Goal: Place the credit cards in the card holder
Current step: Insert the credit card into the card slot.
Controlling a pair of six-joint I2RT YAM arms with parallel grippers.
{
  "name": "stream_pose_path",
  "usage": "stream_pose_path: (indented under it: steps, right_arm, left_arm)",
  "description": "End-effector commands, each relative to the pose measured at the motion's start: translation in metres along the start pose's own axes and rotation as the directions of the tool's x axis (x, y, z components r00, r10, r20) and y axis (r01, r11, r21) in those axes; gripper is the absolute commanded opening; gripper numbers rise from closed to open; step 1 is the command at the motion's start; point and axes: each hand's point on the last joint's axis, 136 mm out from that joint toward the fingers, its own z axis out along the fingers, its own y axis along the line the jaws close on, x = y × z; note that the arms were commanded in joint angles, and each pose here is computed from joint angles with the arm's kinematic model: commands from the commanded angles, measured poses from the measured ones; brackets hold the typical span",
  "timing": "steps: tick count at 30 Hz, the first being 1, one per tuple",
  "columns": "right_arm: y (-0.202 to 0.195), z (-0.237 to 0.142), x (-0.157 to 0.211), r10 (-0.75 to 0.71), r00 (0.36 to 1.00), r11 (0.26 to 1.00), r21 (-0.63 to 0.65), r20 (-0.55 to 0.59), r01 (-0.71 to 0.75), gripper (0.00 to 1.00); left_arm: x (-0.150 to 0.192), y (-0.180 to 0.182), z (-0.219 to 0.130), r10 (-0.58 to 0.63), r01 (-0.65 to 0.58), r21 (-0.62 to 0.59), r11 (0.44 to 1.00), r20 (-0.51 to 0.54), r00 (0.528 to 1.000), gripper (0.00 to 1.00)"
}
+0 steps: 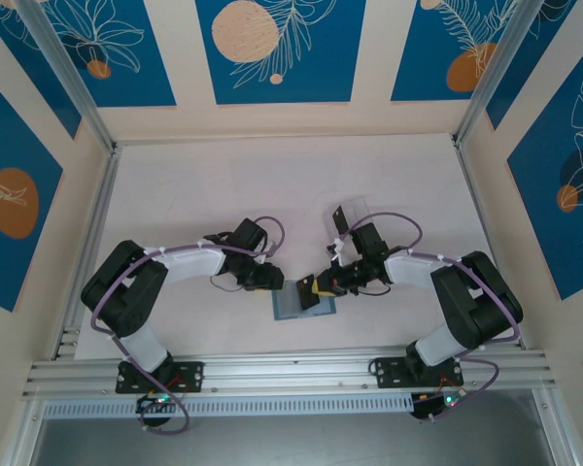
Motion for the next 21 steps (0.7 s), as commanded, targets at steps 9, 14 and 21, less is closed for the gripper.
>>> stream_pose_path:
  steps: [9, 14, 21]
  right_arm:
    - [-0.005, 0.011, 0.010, 0.049, 0.997, 0.998, -0.032, -0.066, -0.051, 0.00]
    - [-0.008, 0.016, 0.012, 0.065, 0.994, 0.997, -0.032, -0.083, -0.068, 0.00]
    - [-0.009, 0.017, 0.011, 0.072, 0.994, 0.997, -0.030, -0.086, -0.075, 0.00]
  left_arm:
    - [0.014, 0.009, 0.015, 0.010, -0.012, -0.023, 1.000, -0.051, 0.999, 0.44]
    - [0.016, 0.011, 0.018, 0.008, -0.009, -0.025, 1.000, -0.060, 0.998, 0.44]
    - [0.019, 0.014, 0.020, 0.003, -0.004, -0.025, 1.000, -0.068, 0.998, 0.43]
